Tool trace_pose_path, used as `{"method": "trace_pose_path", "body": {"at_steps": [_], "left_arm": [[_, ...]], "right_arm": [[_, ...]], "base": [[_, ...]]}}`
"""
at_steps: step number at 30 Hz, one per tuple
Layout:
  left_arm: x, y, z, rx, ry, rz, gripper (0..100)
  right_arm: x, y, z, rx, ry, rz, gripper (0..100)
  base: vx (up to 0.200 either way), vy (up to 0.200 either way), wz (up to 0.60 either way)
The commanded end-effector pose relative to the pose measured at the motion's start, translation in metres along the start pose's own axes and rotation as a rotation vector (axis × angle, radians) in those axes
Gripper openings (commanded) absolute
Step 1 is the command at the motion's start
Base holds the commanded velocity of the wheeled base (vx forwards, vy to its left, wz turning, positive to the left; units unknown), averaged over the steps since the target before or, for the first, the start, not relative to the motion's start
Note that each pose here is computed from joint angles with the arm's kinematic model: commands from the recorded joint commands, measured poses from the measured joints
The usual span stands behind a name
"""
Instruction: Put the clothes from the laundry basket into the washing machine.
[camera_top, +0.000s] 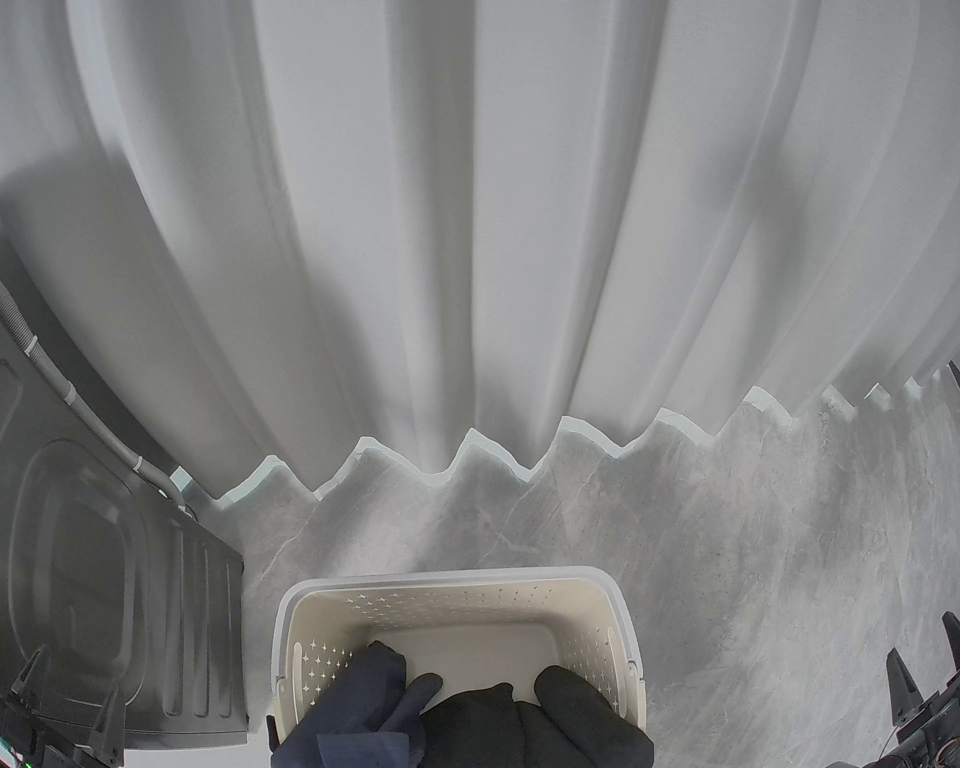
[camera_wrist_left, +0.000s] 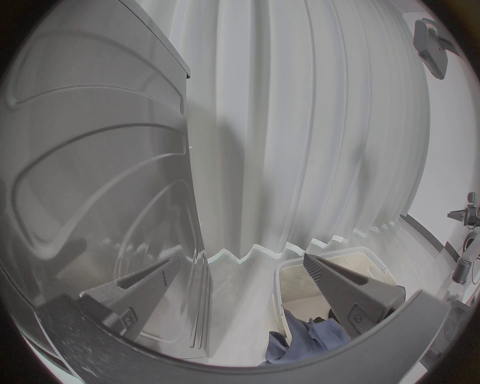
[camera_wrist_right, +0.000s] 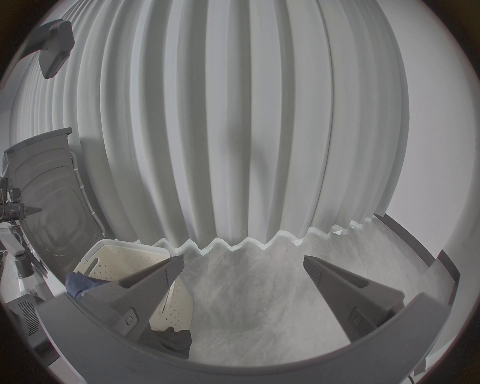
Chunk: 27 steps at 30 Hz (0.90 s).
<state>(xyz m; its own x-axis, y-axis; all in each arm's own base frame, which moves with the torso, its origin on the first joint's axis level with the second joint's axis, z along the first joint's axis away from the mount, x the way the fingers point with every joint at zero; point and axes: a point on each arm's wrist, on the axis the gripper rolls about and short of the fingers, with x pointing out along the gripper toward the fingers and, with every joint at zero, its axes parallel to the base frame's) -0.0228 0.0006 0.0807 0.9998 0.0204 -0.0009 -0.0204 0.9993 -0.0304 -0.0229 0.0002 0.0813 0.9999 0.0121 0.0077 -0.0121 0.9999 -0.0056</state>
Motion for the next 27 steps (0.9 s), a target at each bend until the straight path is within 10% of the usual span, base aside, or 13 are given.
{"method": "trace_pose_path", "body": {"at_steps": [1, 27], "left_arm": [[0.0001, 0.0001, -0.0049, 0.0, 0.002, 0.0, 100], [0.0001, 0.0001, -0.0047, 0.0, 0.001, 0.0, 100]], "right_arm": [[0.0003, 0.0, -0.0051, -0.001, 0.005, 0.002, 100], [0.0003, 0.0, -0.0051, -0.001, 0.005, 0.0, 100]], "base": [[0.0, 0.0, 0.0], [0.0, 0.0, 0.0]]}}
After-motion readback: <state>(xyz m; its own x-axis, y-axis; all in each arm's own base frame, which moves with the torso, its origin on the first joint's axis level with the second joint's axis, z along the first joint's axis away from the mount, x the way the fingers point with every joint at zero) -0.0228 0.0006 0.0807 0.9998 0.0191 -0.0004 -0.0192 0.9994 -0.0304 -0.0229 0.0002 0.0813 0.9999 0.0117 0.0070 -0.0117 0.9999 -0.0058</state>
